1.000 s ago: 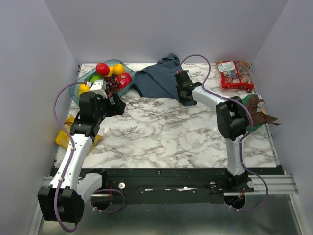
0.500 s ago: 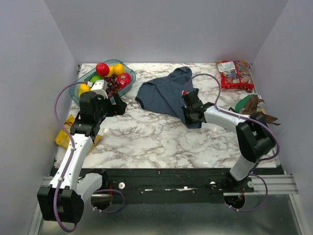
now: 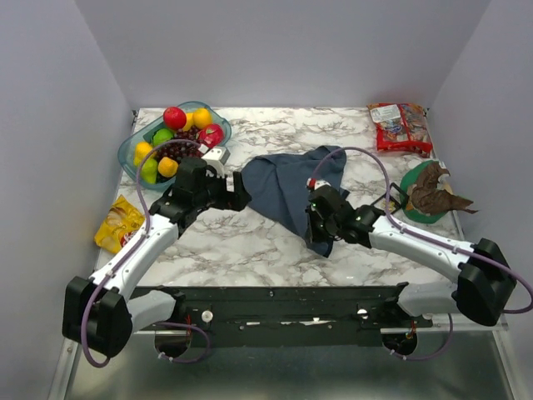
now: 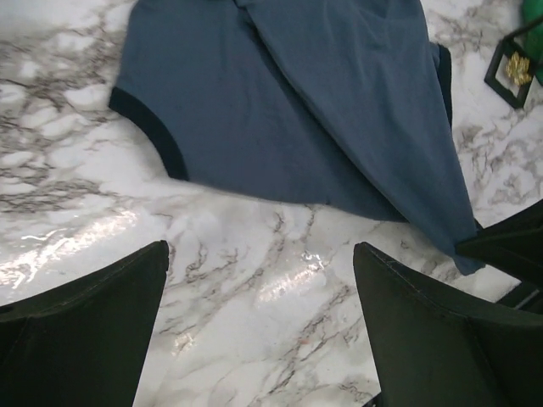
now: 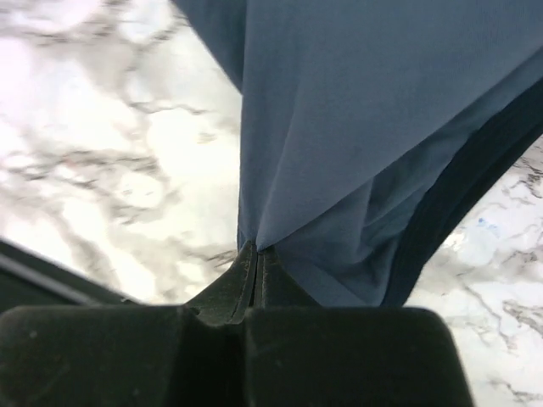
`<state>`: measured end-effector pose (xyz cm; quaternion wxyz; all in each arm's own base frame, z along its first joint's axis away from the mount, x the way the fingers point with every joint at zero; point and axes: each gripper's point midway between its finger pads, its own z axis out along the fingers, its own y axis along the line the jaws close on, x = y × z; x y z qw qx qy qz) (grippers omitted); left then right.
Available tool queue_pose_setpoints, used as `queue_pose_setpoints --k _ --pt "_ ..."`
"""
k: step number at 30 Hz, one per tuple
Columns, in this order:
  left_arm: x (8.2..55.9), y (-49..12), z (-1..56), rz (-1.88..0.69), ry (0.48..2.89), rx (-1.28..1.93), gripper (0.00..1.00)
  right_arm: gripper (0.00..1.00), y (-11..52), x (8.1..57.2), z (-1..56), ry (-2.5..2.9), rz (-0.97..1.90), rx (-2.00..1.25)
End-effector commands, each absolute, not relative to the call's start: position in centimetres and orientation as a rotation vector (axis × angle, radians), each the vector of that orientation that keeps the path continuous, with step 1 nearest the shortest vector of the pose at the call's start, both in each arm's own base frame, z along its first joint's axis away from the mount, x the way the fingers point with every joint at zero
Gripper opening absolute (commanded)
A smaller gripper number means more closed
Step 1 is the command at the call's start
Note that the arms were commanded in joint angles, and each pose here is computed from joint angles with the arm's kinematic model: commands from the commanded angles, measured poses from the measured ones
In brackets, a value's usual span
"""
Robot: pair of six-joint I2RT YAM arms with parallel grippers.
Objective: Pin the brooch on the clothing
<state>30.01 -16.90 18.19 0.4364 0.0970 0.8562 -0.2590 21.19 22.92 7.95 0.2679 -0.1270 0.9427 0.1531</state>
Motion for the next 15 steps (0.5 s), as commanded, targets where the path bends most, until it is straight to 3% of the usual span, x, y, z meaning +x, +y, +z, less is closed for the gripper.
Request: queue_pose_setpoints --k 1,7,8,10,11,14,15 --pt "29.6 -19.3 18.0 -0.747 2.157 0.322 0.97 0.01 25.7 21.5 14.9 2.413 0.514 -0.349" --pt "29.5 -19.7 18.5 -0.771 2.127 0.336 0.97 0.01 28.3 20.9 15.2 2.400 0.619 -0.391" --pt "29.6 -19.8 18.6 -0.768 2.120 0.335 0.97 0.09 28.6 20.7 14.6 2.411 0.636 -0.398" --pt "29.6 -20.4 18.8 -0.760 2.109 0.361 0.97 0.36 28.8 20.3 13.8 2.442 0.641 -0.399" --pt "29.5 -20.7 18.9 -0.754 2.111 0.373 0.97 0.64 28.5 20.3 13.8 2.443 0.632 -0.383" --pt "29.4 -22.5 19.5 -0.730 2.117 0.453 0.97 0.92 26.5 22.1 16.0 2.355 0.530 -0.314" --pt "29.5 -23.0 19.8 -0.725 2.118 0.472 0.97 0.96 26.0 22.8 17.1 2.324 0.523 -0.292"
